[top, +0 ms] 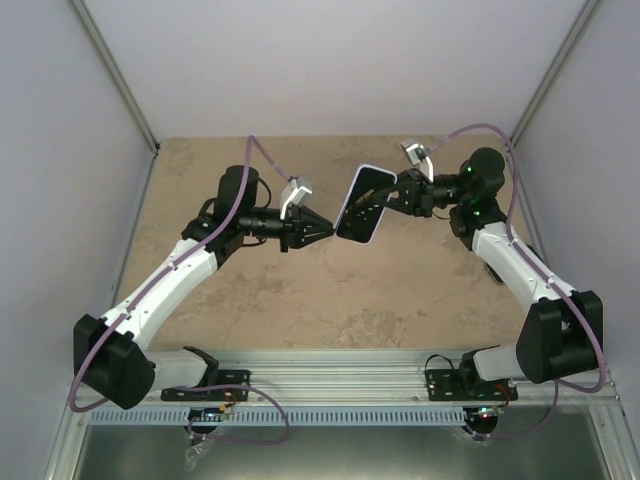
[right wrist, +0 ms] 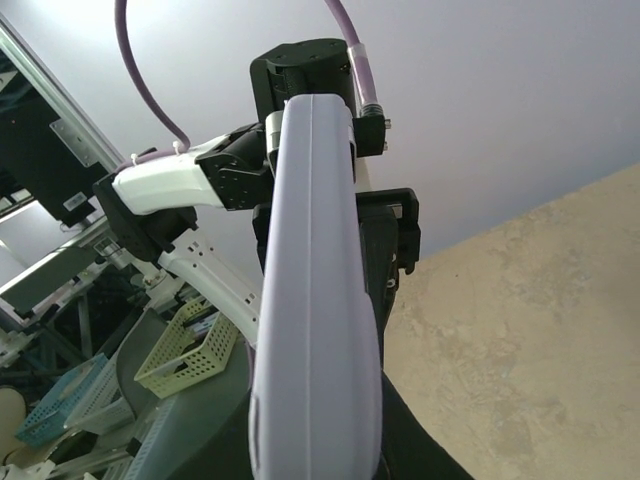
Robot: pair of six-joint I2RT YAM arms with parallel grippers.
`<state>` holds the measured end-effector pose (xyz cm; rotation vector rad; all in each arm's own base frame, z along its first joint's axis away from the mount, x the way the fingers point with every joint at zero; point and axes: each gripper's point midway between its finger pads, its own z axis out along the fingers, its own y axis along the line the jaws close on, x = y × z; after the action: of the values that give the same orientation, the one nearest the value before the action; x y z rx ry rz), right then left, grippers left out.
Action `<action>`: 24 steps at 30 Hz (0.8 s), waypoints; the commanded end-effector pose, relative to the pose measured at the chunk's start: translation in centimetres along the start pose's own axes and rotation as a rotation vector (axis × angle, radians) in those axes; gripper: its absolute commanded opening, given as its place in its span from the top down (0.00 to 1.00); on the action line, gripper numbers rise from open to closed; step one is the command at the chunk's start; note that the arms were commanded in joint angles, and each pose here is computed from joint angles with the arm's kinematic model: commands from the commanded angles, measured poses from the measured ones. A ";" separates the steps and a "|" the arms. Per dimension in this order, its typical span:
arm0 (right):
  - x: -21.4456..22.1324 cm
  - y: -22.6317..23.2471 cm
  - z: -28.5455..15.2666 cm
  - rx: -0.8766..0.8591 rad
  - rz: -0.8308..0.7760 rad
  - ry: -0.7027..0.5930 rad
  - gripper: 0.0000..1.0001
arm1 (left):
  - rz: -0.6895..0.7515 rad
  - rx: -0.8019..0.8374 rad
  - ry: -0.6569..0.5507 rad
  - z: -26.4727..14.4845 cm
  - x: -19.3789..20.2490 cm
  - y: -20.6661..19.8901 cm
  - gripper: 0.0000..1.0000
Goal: Take the phone out of the phone case
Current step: Remove the phone case from the phone.
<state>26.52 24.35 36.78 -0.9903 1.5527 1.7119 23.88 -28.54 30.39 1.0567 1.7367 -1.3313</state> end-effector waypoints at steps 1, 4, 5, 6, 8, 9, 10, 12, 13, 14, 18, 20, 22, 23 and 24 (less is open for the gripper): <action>-0.3 3.2 0.5 -0.064 -0.085 0.034 0.99 | 0.008 -0.112 0.002 0.2 0.5 2.4 0.81; 0.0 3.6 0.9 -0.085 -0.082 0.050 0.99 | -0.002 -0.130 -0.002 0.2 0.2 2.9 0.82; 0.1 3.7 1.0 -0.091 -0.082 0.054 0.99 | -0.004 -0.133 -0.004 0.3 0.0 3.0 0.82; 0.2 3.7 1.1 -0.095 -0.078 0.058 0.99 | -0.008 -0.129 -0.005 0.3 -0.1 3.0 0.82; 0.4 4.0 1.5 -0.109 -0.079 0.067 0.99 | -0.019 -0.124 -0.010 0.4 -0.2 3.0 0.81; 0.5 4.1 1.6 -0.117 -0.077 0.073 0.99 | -0.025 -0.120 -0.013 0.5 -0.3 3.1 0.80; 0.7 4.2 1.8 -0.126 -0.074 0.080 0.99 | -0.035 -0.117 -0.014 0.6 -0.2 3.2 0.78; 1.1 4.5 2.3 -0.148 -0.074 0.096 0.99 | -0.048 -0.102 -0.019 0.8 -0.3 3.2 0.77; 1.4 4.6 2.5 -0.159 -0.070 0.105 0.99 | -0.053 -0.088 -0.021 0.9 -0.4 3.0 0.76; 1.7 4.7 2.8 -0.168 -0.065 0.112 0.99 | -0.061 -0.080 -0.023 1.0 -0.4 3.0 0.76; 2.9 4.6 3.5 -0.194 -0.042 0.136 0.99 | -0.060 -0.017 -0.044 1.1 -1.2 2.0 0.77; 3.7 4.2 4.0 -0.203 -0.018 0.149 0.99 | -0.060 0.015 -0.055 1.0 -1.7 1.3 0.77; 4.5 3.9 4.5 -0.213 0.002 0.161 0.99 | -0.061 0.052 -0.063 0.9 -2.2 0.6 0.77; 4.9 3.8 4.8 -0.220 0.010 0.168 0.99 | -0.061 0.068 -0.068 0.9 -2.4 0.3 0.78; 5.3 3.8 5.1 -0.227 0.018 0.175 1.00 | -0.057 0.085 -0.074 0.9 -2.7 -0.1 0.78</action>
<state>24.75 26.93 36.39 -1.0497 1.5161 1.7399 23.18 -29.31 30.35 1.0381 1.7712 -1.4931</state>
